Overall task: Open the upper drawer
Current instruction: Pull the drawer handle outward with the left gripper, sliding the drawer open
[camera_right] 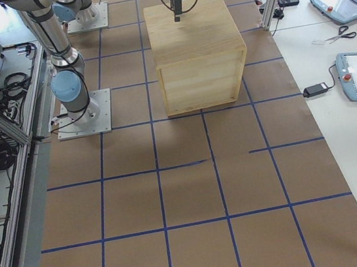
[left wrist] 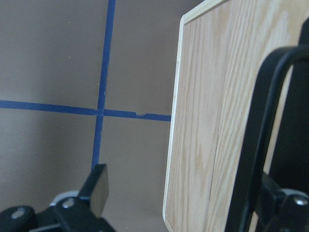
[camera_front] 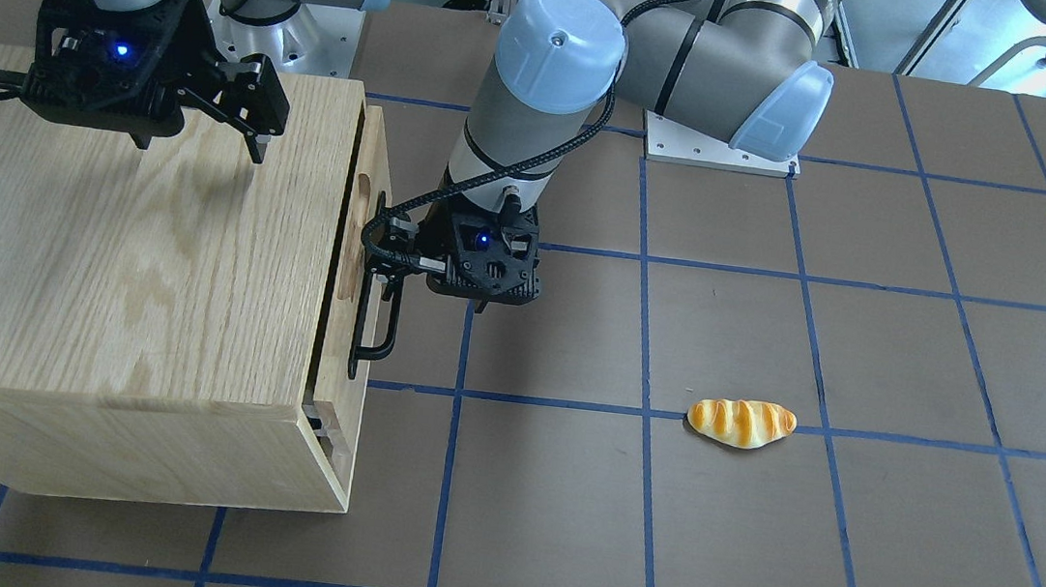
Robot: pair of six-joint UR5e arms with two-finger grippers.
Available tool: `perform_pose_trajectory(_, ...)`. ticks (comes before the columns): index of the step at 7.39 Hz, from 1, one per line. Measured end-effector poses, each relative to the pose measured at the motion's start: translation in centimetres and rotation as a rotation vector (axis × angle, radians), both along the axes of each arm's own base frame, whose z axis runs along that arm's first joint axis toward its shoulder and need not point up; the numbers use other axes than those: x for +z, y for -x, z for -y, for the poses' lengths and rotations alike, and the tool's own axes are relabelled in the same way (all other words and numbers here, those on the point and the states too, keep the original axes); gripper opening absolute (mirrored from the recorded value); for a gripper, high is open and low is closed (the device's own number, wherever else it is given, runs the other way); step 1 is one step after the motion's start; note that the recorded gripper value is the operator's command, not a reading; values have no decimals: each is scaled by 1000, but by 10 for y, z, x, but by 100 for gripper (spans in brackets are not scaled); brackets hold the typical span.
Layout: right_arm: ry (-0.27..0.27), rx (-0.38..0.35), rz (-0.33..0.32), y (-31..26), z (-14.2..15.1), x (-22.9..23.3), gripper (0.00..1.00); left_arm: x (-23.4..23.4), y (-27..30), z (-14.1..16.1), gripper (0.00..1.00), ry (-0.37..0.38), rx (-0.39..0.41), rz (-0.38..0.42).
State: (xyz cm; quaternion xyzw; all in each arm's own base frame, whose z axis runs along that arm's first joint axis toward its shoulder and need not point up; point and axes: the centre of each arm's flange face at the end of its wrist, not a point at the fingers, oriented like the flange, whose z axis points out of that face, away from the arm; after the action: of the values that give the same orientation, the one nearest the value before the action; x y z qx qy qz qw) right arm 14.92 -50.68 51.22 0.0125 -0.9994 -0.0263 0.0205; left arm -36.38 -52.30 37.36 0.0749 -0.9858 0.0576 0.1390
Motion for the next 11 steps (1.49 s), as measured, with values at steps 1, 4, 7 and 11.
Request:
perform_pose_trajectory(1, 0, 0, 0, 0, 0, 0, 100, 2, -3, 0, 100, 0, -5, 4)
perform_pose_trajectory(4, -1, 0, 0, 0, 0, 0, 100, 2, -17, 8, 100, 9, -24, 15)
perform_pose_trajectory(7, 0, 0, 0, 0, 0, 0, 100, 5, -31, 17, 100, 18, -9, 13)
perform_pose_trajectory(11, 0, 0, 0, 0, 0, 0, 100, 5, -48, 28, 100, 41, -26, 21)
